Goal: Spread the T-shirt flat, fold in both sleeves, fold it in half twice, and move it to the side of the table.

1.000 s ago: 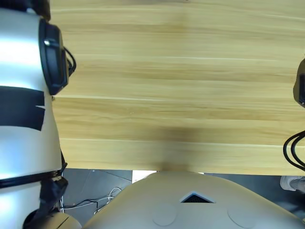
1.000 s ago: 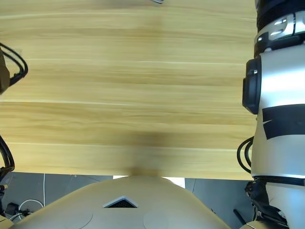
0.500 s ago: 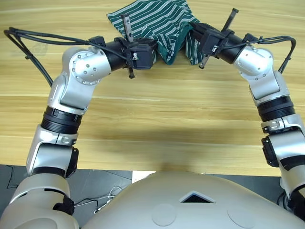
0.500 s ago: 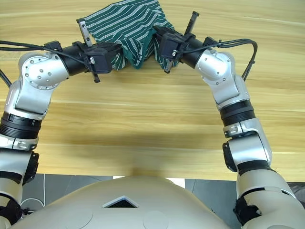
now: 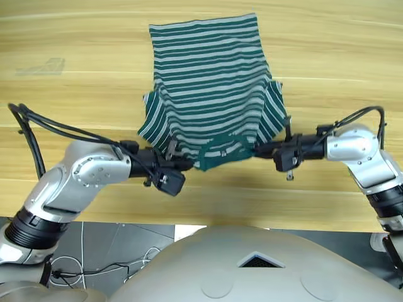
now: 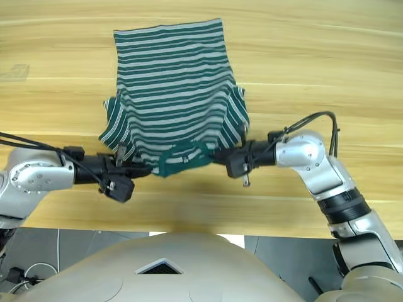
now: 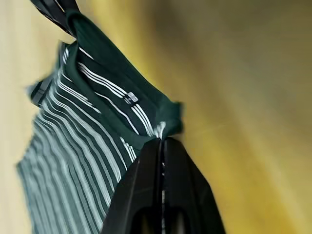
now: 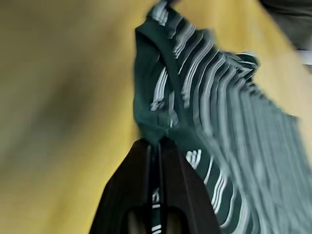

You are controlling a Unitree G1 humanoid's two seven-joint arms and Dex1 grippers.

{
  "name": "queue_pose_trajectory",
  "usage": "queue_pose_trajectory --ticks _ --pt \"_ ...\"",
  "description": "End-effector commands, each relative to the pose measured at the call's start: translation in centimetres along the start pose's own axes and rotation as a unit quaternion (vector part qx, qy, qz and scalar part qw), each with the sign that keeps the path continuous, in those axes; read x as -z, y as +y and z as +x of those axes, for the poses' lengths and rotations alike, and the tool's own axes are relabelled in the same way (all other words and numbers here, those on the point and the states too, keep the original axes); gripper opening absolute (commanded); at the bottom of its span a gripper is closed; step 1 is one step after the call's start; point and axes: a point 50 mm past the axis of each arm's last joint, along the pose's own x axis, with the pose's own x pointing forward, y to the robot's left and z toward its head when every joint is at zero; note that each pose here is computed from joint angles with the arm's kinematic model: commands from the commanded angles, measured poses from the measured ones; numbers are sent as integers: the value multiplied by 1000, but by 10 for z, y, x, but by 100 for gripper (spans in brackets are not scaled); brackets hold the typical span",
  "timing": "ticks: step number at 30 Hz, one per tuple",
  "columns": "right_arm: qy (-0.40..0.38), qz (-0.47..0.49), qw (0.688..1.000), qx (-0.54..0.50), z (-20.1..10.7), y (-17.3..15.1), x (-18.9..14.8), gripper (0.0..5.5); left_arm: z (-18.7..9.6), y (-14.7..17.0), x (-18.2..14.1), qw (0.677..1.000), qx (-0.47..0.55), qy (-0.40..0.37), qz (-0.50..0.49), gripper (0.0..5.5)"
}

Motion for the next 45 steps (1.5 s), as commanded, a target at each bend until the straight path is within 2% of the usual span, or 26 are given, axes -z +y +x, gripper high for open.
queue_pose_trajectory --ticks 1,3,10,14,19,20,23,30,33,35,36,37,39,42,45 --pt "6 9 999 -52 1 16 -1 5 6 -23 -6 998 56 -11 -9 0" --pt "8 12 997 -74 3 23 -1 5 6 -28 -8 998 63 -15 -15 0" --pt "-13 31 999 -35 9 21 -1 0 4 -35 -5 996 81 -5 -31 112" --pt "-43 67 997 -8 8 18 -4 0 -1 -30 9 997 66 32 -35 186" --pt "-74 122 990 -14 1 20 -8 0 -5 -20 -1 997 31 -17 -66 264" --pt "-81 141 986 -26 -2 23 -9 34 -9 -16 -3 996 21 -33 -81 279" --pt "-112 188 975 -40 -14 24 -14 81 -23 -4 -9 988 -14 -85 -126 322" --pt "-179 223 958 29 -40 3 -21 206 -58 22 -15 946 -109 -213 -221 436" --pt "-125 193 968 103 -42 -11 -6 266 -57 25 2 952 -148 -155 -218 489" --pt "-49 151 975 154 -40 -19 12 297 -48 27 37 969 -199 28 -141 517" --pt "-21 131 977 168 -39 -21 18 305 -45 27 50 969 -206 101 -96 524" --pt "-1 119 978 174 -39 -21 23 330 -42 25 56 967 -205 139 -58 540" --pt "47 83 979 178 -38 -22 31 372 -35 26 50 965 -228 122 -40 540" --pt "119 25 976 181 -38 -23 45 418 -29 30 51 957 -254 137 0 540" --pt "144 1 974 176 -37 -21 53 464 -26 27 57 954 -259 150 15 540"
